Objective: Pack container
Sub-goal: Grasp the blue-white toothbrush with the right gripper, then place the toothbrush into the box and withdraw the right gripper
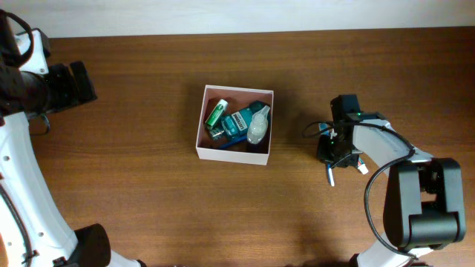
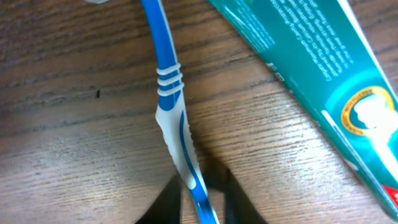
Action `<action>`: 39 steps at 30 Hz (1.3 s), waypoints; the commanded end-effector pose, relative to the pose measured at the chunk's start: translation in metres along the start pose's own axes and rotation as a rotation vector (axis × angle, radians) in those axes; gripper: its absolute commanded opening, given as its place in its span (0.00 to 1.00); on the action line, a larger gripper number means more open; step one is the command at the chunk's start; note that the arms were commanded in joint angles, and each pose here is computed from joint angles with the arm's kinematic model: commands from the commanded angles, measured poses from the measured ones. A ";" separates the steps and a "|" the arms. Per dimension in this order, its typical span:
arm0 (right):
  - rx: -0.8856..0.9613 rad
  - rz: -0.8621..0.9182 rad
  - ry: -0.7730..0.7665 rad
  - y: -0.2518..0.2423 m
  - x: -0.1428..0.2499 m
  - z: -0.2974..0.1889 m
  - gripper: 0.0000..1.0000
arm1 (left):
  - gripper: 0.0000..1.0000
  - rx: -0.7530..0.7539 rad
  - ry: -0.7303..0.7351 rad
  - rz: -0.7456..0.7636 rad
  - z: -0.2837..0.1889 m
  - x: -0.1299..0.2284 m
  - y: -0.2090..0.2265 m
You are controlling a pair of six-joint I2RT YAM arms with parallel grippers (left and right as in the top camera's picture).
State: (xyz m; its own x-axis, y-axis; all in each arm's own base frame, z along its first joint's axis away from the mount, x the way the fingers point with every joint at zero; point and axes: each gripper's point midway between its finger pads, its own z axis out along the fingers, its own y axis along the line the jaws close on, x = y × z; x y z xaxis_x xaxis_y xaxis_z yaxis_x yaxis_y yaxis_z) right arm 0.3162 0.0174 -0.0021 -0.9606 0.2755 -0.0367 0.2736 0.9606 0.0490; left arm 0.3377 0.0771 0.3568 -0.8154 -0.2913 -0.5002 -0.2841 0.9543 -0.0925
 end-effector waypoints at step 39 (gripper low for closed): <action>-0.288 -0.646 -0.336 0.278 0.022 -0.170 0.04 | 0.99 -0.002 -0.011 -0.016 -0.002 -0.002 0.001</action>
State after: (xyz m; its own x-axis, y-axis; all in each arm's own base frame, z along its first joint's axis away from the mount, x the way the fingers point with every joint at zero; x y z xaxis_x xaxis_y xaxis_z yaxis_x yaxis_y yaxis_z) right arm 0.3530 0.2834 0.1978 -0.8350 -0.3072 -0.4565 -0.4284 0.8836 0.1890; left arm 0.3377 0.0771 0.3568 -0.8154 -0.2913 -0.5002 -0.2841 0.9543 -0.0925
